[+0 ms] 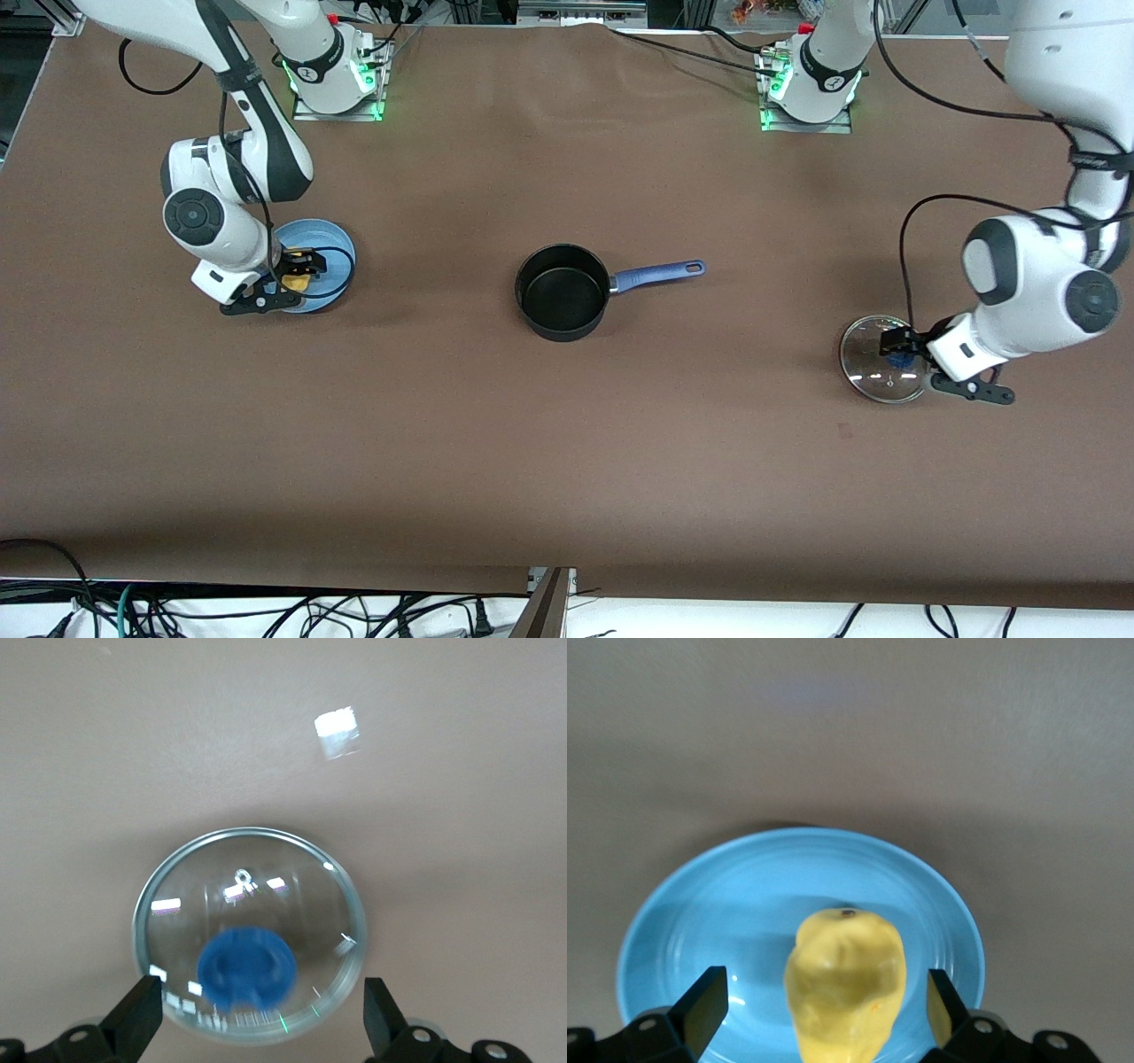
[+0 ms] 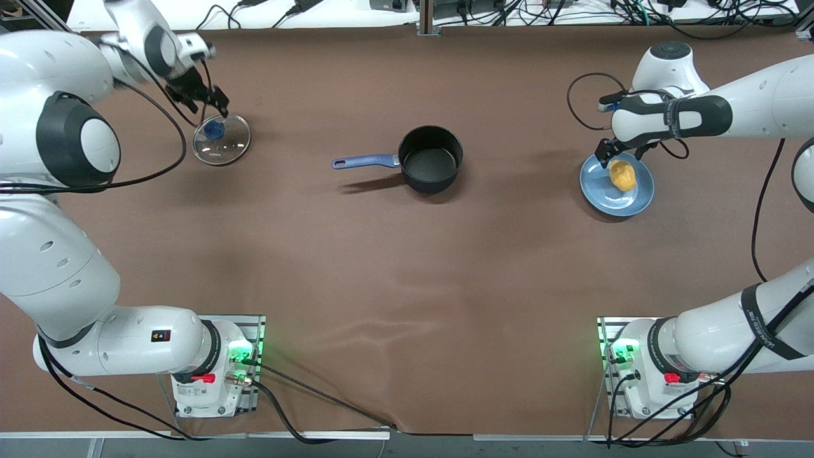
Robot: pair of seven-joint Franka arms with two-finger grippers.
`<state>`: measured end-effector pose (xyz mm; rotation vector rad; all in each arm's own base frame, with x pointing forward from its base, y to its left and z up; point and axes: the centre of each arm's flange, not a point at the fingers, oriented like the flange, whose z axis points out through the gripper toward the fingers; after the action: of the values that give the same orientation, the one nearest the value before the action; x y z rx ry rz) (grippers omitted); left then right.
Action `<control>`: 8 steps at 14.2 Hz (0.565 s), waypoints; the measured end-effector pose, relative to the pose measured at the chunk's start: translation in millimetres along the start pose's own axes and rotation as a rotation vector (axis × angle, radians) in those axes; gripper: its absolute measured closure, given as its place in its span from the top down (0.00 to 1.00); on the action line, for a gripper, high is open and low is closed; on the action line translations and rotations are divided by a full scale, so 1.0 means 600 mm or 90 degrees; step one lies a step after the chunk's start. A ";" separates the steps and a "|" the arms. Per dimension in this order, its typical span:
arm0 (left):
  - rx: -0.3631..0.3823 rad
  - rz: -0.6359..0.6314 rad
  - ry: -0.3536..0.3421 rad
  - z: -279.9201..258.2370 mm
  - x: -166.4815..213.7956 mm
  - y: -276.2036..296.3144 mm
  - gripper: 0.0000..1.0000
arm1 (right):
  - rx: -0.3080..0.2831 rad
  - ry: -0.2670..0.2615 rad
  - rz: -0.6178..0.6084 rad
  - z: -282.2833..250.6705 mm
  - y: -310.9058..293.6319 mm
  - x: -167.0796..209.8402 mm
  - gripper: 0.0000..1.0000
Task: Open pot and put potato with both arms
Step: 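Grasp the potato with the right gripper while the left gripper withdraws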
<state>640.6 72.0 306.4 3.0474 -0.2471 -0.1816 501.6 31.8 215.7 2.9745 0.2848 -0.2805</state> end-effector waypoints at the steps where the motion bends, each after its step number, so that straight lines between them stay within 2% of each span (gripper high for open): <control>1: -0.007 -0.008 -0.012 -0.065 0.005 0.011 1.00 | 0.000 -0.009 0.002 0.012 0.004 -0.002 0.98; 2: -0.007 -0.016 -0.019 -0.128 0.005 0.022 1.00 | 0.001 -0.015 0.004 0.021 0.007 -0.002 0.89; 4: -0.004 -0.040 -0.026 -0.237 -0.011 0.041 1.00 | 0.001 -0.018 0.006 0.030 0.009 -0.002 0.65; 5: -0.006 -0.058 -0.030 -0.279 -0.025 0.050 1.00 | 0.001 -0.017 0.006 0.028 0.010 -0.002 0.61; 8: -0.008 -0.103 -0.037 -0.361 -0.065 0.085 1.00 | 0.000 -0.015 0.006 0.025 0.010 -0.001 0.61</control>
<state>621.5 43.2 529.5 3.0515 -0.0012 -0.2799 500.0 23.5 202.0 2.9695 0.2686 -0.3152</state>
